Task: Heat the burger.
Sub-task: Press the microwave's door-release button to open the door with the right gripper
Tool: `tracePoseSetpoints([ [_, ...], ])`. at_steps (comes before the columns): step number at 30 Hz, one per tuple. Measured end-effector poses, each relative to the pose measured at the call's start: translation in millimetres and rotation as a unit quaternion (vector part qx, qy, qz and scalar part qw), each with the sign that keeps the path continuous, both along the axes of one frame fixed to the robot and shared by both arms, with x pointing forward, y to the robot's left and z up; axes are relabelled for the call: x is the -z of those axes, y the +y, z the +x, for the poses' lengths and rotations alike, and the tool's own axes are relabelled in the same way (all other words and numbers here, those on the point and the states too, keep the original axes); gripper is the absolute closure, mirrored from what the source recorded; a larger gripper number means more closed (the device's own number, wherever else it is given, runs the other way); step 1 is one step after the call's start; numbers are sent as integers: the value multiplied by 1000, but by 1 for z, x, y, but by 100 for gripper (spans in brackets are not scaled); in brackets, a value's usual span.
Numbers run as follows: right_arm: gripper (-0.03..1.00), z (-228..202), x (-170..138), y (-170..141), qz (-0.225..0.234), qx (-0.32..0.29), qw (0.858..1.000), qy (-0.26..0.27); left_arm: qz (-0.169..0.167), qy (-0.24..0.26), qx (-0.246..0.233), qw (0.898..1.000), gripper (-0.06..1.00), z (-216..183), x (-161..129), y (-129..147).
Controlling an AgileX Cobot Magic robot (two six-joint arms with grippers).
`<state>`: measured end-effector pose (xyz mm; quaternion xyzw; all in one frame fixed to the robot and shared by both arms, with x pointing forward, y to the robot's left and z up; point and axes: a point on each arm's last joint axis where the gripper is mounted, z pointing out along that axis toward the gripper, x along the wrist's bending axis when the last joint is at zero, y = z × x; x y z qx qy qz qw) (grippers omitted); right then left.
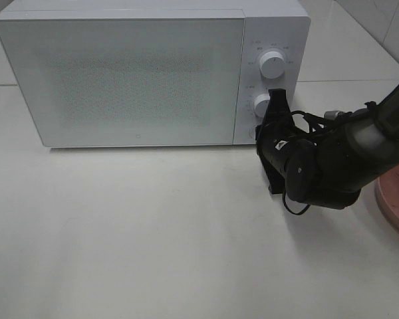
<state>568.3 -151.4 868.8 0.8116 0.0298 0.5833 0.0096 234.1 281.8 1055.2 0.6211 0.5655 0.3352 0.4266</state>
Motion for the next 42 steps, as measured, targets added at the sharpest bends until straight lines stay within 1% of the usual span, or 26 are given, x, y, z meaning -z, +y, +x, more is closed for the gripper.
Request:
tracePoseSetpoints([
  [9,95,5,-1,-7,-4,12,1000,1,0,0,0,1000,-3,0,0,0],
  [15,95,4,3,-6,-7,5,1000,8,0,0,0,1000,-3,0,0,0],
  [20,95,8,14,-3,-2,4,1000,21,0,0,0,1000,-3,0,0,0],
  [42,95,18,14,2,1,15,1000,18,0,0,0,1000,-3,0,0,0],
])
